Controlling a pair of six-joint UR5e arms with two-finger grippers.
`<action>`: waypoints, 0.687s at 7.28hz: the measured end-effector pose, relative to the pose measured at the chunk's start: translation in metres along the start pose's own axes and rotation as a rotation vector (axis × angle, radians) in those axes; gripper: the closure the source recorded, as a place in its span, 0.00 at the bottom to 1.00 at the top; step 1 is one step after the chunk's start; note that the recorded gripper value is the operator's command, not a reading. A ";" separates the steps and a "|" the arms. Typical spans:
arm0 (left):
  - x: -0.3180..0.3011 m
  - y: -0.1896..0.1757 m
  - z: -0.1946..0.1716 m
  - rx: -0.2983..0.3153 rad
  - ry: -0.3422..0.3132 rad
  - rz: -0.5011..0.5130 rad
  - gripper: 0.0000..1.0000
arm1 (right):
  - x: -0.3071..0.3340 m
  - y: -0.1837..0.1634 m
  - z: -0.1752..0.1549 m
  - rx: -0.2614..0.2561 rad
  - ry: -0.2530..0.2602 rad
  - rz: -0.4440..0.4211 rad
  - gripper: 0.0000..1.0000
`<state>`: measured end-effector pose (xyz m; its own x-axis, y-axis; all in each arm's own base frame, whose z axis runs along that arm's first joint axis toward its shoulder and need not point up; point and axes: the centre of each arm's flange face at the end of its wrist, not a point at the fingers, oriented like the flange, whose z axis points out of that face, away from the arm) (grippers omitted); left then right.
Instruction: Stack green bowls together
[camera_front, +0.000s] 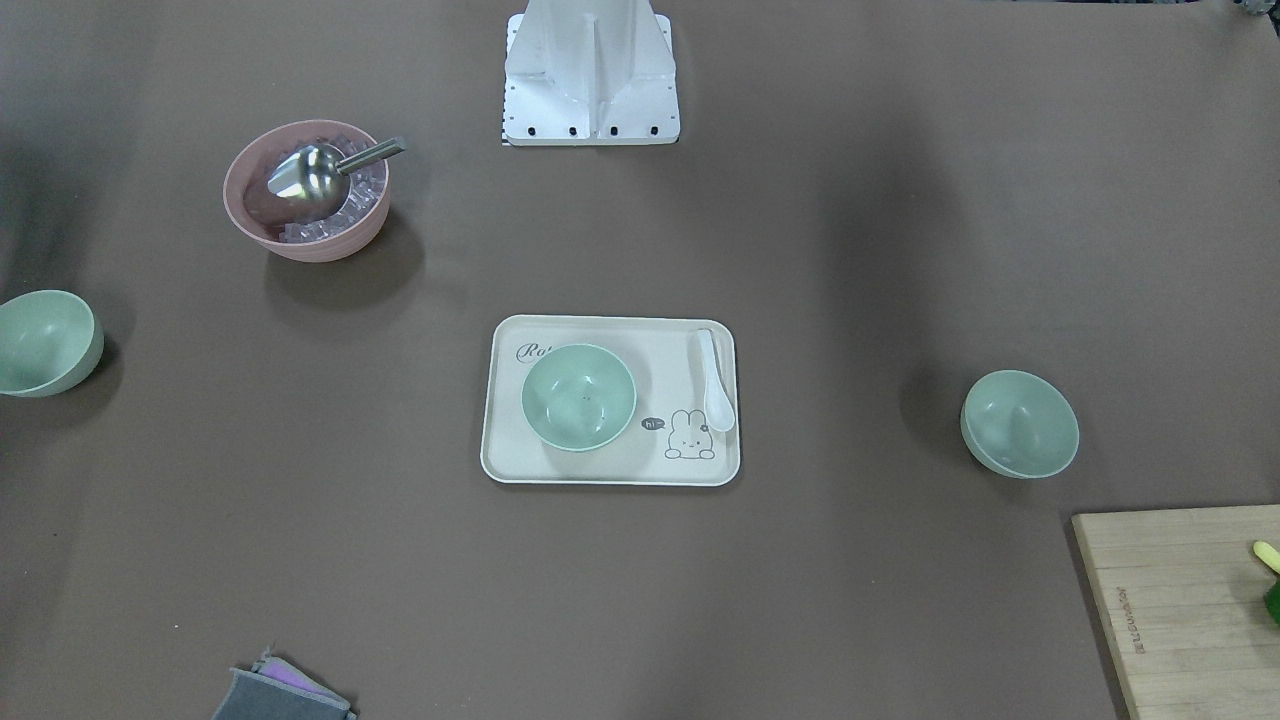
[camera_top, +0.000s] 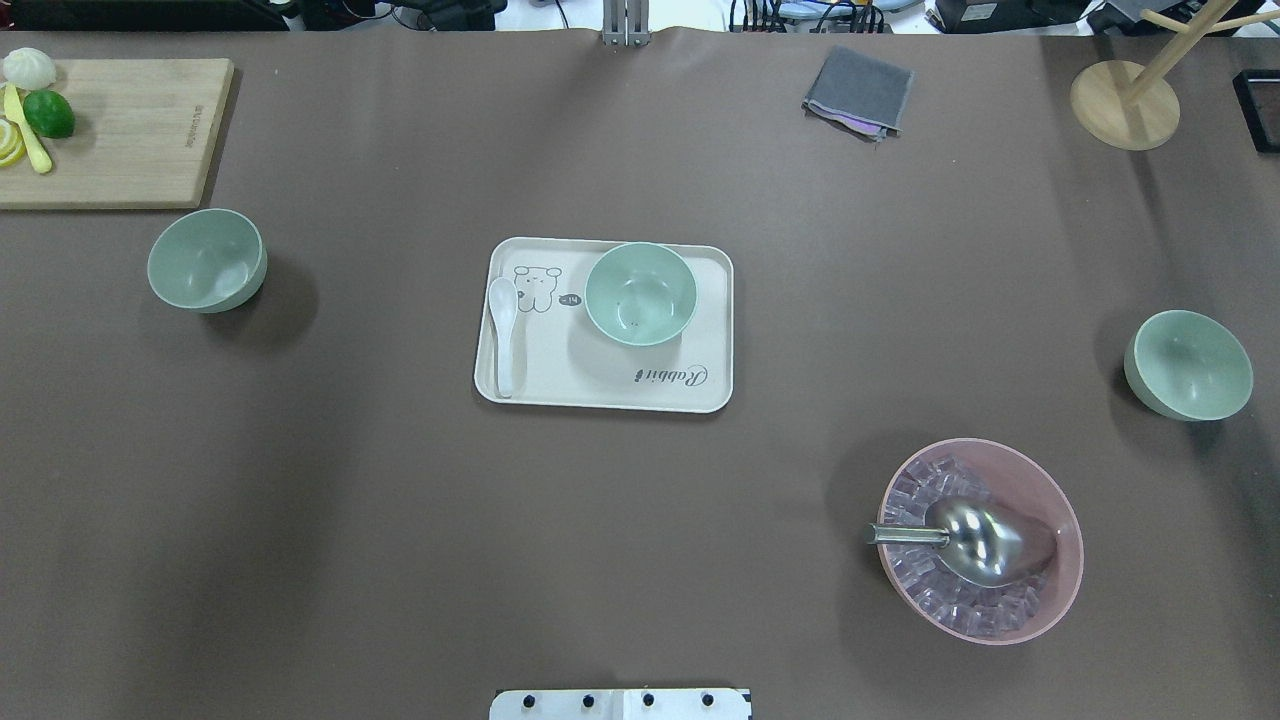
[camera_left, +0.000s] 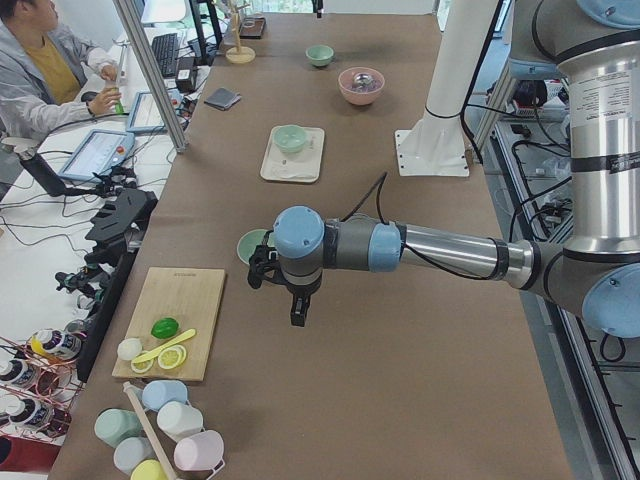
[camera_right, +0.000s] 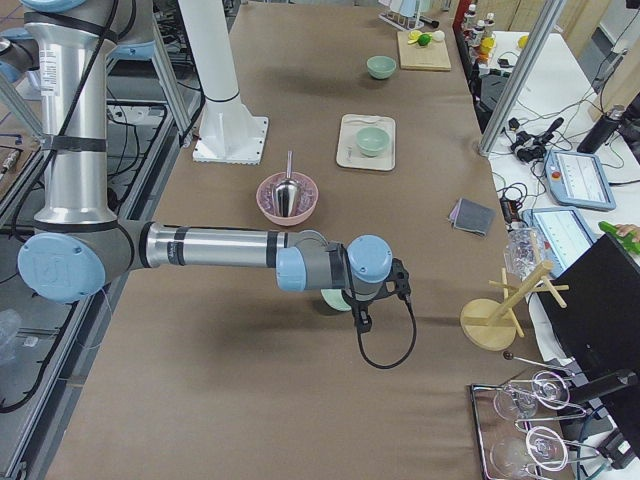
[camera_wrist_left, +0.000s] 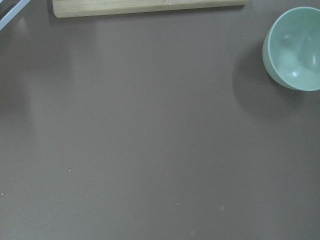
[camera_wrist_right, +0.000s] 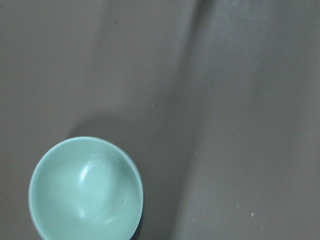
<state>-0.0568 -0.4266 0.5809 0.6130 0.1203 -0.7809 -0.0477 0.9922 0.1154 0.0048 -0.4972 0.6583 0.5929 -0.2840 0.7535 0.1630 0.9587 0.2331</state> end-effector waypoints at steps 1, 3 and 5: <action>0.000 0.000 0.000 -0.001 0.000 0.000 0.02 | 0.007 -0.011 0.030 0.020 0.013 0.003 0.06; 0.001 0.000 0.000 0.000 0.000 0.001 0.02 | 0.006 -0.014 0.075 0.029 0.015 0.032 0.07; 0.002 0.000 -0.001 0.001 0.000 0.003 0.02 | -0.014 -0.019 0.087 0.024 -0.010 0.051 0.07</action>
<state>-0.0562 -0.4268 0.5791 0.6132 0.1228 -0.7803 -0.0487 0.9918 0.1178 -0.0755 -0.5127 0.6971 0.5918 -0.2352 0.7710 0.1135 0.9713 0.2091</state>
